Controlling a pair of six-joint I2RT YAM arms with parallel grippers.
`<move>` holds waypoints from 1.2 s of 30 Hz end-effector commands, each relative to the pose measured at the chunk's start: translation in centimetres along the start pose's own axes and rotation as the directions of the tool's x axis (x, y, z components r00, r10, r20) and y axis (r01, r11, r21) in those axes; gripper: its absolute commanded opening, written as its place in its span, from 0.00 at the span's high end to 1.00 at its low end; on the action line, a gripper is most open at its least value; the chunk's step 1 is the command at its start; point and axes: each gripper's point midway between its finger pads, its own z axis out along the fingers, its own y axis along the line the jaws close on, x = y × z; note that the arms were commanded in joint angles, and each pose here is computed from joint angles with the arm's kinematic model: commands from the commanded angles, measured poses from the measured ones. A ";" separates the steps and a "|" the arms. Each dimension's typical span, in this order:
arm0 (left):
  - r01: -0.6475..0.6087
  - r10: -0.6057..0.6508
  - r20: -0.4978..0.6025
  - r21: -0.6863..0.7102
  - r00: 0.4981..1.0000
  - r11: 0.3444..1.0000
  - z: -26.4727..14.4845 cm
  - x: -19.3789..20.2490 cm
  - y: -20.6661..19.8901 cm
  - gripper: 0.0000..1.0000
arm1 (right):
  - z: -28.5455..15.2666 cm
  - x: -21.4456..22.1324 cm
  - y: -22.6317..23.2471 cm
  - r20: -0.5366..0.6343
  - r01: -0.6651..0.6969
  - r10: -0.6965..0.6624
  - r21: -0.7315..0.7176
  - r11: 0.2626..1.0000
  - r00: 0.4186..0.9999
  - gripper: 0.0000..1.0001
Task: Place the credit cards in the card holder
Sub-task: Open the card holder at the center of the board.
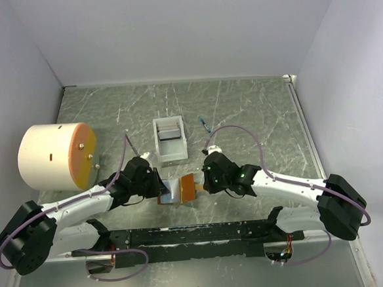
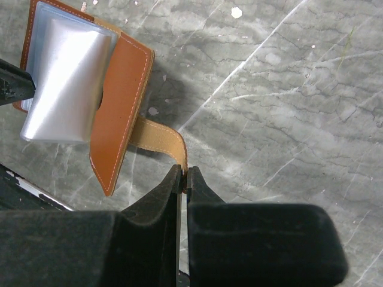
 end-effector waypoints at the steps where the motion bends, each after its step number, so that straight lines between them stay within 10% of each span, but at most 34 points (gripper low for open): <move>1: -0.025 0.020 0.026 0.206 0.999 0.978 -0.5 -0.9 -4.2 0.74 | -0.1 -0.2 0.0 0.015 -0.014 0.014 -0.005 1.000 1.000 1.00; 13: -0.031 0.029 0.013 0.366 1.000 0.930 0.0 -1.4 -7.6 0.69 | -3.4 -2.7 1.5 0.070 -0.065 0.069 -0.053 0.996 0.995 0.63; 24: -0.048 0.053 -0.002 0.390 0.999 0.920 1.6 -1.8 -8.6 0.63 | -6.6 -4.3 7.4 0.107 -0.113 0.166 -0.387 0.915 0.980 0.64; 36: -0.078 0.084 0.003 0.409 0.996 0.909 2.8 -3.2 -10.1 0.60 | -4.9 -3.7 9.7 0.104 -0.097 0.154 -0.424 0.900 0.983 0.68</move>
